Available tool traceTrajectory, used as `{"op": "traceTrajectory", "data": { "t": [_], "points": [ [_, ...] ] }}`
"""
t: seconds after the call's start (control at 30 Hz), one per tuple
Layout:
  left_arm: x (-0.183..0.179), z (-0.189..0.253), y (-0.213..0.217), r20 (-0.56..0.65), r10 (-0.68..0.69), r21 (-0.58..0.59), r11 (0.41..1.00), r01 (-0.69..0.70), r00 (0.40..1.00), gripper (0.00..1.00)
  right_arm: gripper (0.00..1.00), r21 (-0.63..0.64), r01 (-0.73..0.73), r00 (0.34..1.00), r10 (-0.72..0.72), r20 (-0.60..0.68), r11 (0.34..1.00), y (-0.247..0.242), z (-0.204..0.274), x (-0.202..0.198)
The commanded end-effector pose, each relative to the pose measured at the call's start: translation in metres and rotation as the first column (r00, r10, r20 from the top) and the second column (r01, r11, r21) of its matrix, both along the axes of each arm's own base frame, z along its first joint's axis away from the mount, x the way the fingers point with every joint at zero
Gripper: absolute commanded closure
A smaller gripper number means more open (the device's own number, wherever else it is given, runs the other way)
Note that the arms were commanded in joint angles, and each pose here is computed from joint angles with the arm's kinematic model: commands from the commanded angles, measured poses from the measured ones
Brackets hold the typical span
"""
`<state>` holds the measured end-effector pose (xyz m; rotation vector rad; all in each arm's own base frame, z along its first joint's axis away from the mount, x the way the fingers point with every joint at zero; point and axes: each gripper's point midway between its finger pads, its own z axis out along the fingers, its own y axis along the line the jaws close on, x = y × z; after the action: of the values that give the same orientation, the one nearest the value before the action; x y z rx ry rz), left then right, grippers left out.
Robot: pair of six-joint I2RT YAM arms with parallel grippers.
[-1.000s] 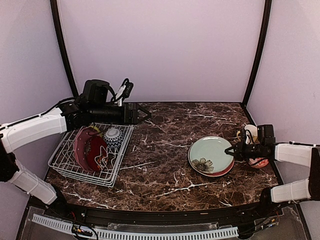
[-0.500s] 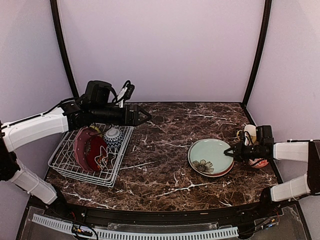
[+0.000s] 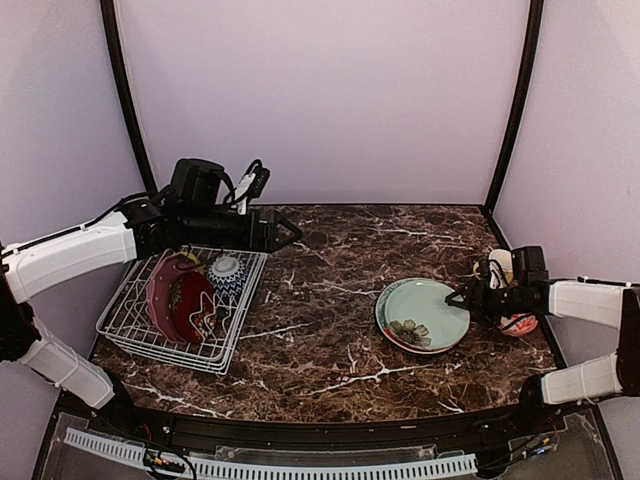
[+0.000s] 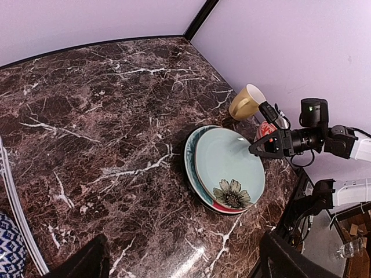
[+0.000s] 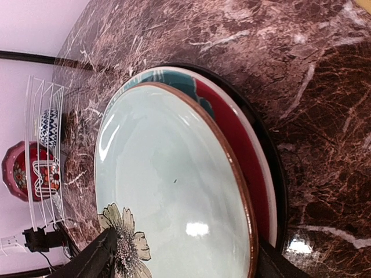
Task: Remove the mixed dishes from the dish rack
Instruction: Place the plate with another plate.
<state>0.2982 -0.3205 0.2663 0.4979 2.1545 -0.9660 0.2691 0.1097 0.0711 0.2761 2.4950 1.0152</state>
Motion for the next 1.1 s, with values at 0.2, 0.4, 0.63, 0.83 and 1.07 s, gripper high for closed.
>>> {"op": "traceTrajectory", "data": {
  "t": [0.2,0.4,0.63,0.83,1.07],
  "points": [
    [0.001,0.004,0.020,0.064,0.020,0.118,0.993,-0.027,0.998,0.11,0.16,-0.127,-0.008,0.999,0.012,0.032,0.992,-0.005,0.016,0.005],
    [0.007,-0.001,0.063,0.126,0.094,0.352,0.927,-0.133,0.988,0.11,0.10,-0.236,-0.011,1.000,0.016,0.019,0.972,-0.010,0.016,0.004],
    [0.005,0.003,0.146,0.146,0.255,0.533,0.794,-0.293,0.956,0.11,0.07,-0.281,-0.006,1.000,0.012,0.019,0.960,-0.013,0.022,0.006],
    [-0.020,0.004,0.213,0.113,0.394,0.598,0.706,-0.379,0.912,0.11,0.05,-0.269,-0.008,0.997,0.028,0.070,0.963,-0.010,0.036,0.011],
    [-0.044,-0.024,0.273,0.061,0.527,0.754,0.532,-0.385,0.848,0.13,0.04,-0.278,-0.022,0.992,0.056,0.115,0.960,-0.009,0.046,0.017]
  ]
}}
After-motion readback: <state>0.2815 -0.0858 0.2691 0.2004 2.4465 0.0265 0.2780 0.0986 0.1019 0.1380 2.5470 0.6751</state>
